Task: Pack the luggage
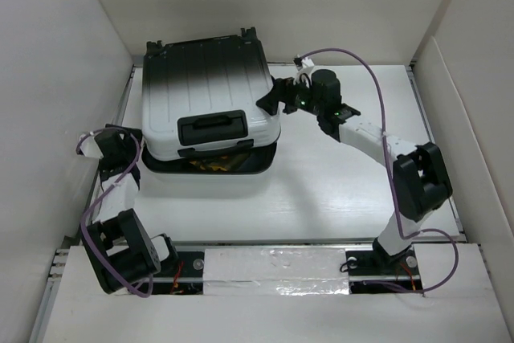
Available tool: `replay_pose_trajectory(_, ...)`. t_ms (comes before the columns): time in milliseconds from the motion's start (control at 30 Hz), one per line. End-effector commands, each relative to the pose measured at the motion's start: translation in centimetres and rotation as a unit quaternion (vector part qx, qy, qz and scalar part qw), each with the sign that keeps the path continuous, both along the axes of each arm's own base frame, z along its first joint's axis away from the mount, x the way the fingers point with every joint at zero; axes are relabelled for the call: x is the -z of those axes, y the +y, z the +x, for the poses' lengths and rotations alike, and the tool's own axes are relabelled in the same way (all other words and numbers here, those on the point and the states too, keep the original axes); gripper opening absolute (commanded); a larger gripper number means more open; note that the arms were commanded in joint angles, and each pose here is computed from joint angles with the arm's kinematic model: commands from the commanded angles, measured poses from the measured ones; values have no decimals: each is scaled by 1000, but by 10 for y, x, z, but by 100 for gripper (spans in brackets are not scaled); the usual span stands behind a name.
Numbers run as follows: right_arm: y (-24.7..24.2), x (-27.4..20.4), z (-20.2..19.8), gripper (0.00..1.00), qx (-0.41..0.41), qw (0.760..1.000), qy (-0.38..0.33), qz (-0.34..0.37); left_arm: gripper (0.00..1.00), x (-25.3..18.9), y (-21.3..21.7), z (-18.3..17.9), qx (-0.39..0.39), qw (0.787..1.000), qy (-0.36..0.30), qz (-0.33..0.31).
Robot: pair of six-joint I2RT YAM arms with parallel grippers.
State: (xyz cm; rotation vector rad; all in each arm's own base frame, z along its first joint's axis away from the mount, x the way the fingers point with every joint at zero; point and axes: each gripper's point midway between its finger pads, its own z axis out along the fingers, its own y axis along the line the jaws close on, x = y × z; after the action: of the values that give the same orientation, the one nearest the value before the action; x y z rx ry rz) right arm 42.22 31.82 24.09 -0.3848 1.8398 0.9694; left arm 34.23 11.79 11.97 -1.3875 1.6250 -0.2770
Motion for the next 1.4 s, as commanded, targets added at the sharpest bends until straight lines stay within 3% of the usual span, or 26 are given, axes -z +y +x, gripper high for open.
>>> replay_pose_trajectory(0, 21, 9, -17, 94, -27, 999, 15, -9, 82, 16, -22, -7, 32, 999, -7, -30)
replay_pose_trajectory(100, 25, 31, -28, 72, -10, 999, 27, -23, 79, 24, -23, -16, 26, 999, -7, -27)
replay_pose_trajectory(133, 26, 26, -33, 47, -10, 1000, 20, -18, 79, 21, -30, -14, 34, 999, -17, -26)
replay_pose_trajectory(200, 33, 23, -48, 26, -21, 1000, 12, -3, 79, 21, -40, -14, 43, 998, -24, -28)
replay_pose_trajectory(233, 31, 8, -55, 10, -18, 1000, -5, 6, 78, 22, -43, -15, 47, 998, -25, -29)
replay_pose_trajectory(333, 35, -1, -80, 0, -29, 999, -19, 6, 77, 25, -53, -15, 59, 997, -32, -35)
replay_pose_trajectory(400, 29, -19, -94, 0, -35, 998, -41, 20, 77, 27, -54, -17, 58, 997, -39, -38)
replay_pose_trajectory(533, 19, -3, -120, 0, -36, 999, -34, 14, 76, 27, -56, -19, 51, 996, -54, -41)
replay_pose_trajectory(600, 4, -2, -113, 1, -1, 999, -41, 14, 75, 28, -54, -22, 42, 997, -57, -40)
replay_pose_trajectory(633, -5, 1, -106, 9, 17, 999, -41, 9, 75, 29, -53, -24, 36, 997, -57, -37)
replay_pose_trajectory(700, -31, 4, -83, 11, 45, 998, -32, 6, 71, 29, -55, -27, 42, 997, -64, -33)
replay_pose_trajectory(767, -49, 2, -70, 14, 63, 997, -33, 9, 62, 30, -60, -27, 56, 996, -67, -36)
replay_pose_trajectory(833, -78, -1, -49, 25, 114, 993, -36, 3, 56, 33, -75, -28, 84, 993, -68, -43)
replay_pose_trajectory(867, -87, -1, -42, 30, 130, 991, -39, -3, 42, 28, -88, -26, 108, 990, -80, -40)
replay_pose_trajectory(900, -97, 0, -35, 34, 150, 988, -36, -10, 35, 30, -98, -27, 125, 988, -78, -40)
replay_pose_trajectory(967, -107, 10, -24, 46, 179, 983, -27, -27, 27, 29, -127, -29, 169, 982, -79, -35)
replay_pose_trajectory(1033, -121, 12, -9, 55, 205, 978, -21, -33, 25, 35, -145, -36, 189, 979, -72, -36)
replay_pose_trajectory(1233, -154, 23, 35, 57, 263, 964, 7, -47, 20, 49, -221, -74, 296, 949, -84, -74)
replay_pose_trajectory(1367, -174, 25, 26, 56, 292, 955, 12, -44, 20, 47, -258, -95, 353, 928, -97, -65)
